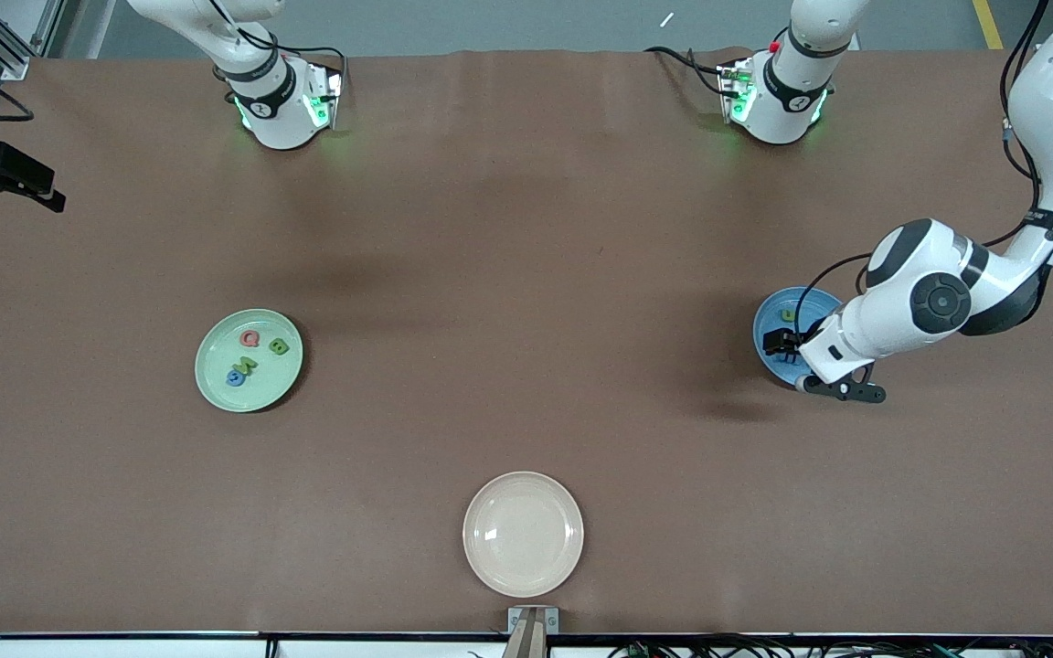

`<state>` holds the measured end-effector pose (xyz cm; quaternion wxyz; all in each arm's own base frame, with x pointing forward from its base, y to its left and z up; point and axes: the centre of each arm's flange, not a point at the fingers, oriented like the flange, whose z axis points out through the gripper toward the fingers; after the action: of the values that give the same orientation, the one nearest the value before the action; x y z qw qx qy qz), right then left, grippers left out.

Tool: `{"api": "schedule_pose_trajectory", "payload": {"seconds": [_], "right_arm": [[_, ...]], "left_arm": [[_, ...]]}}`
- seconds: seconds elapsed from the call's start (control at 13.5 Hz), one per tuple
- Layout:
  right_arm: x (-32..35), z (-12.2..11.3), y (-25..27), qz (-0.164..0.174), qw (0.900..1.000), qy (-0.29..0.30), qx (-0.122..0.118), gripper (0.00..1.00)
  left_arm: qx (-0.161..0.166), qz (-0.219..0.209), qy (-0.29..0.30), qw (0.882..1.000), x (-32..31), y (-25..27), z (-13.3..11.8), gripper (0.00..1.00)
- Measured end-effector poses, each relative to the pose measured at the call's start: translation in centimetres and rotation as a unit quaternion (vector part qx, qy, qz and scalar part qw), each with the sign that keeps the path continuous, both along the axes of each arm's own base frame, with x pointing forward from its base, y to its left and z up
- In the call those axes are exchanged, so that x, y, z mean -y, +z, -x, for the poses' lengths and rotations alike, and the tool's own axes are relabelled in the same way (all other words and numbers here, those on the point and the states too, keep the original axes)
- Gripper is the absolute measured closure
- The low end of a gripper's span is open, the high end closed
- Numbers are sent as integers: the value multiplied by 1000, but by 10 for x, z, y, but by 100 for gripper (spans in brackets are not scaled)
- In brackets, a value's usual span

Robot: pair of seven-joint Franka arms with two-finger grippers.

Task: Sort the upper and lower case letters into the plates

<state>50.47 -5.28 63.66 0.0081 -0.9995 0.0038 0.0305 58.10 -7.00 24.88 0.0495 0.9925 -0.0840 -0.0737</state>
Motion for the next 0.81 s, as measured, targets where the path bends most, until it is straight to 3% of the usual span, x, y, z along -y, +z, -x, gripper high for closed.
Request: {"api": "schedule_pose_trajectory", "payload": {"seconds": [0.3,0.81], "right_arm": [[-5,1,1,0,1000,3,0,0],[-11,1,0,2,1000,1,-1,0]], "left_arm": [[-25,-12,-4,1000,22,11,-1,0],[-24,-31,39,998,71,32,6,0]]}}
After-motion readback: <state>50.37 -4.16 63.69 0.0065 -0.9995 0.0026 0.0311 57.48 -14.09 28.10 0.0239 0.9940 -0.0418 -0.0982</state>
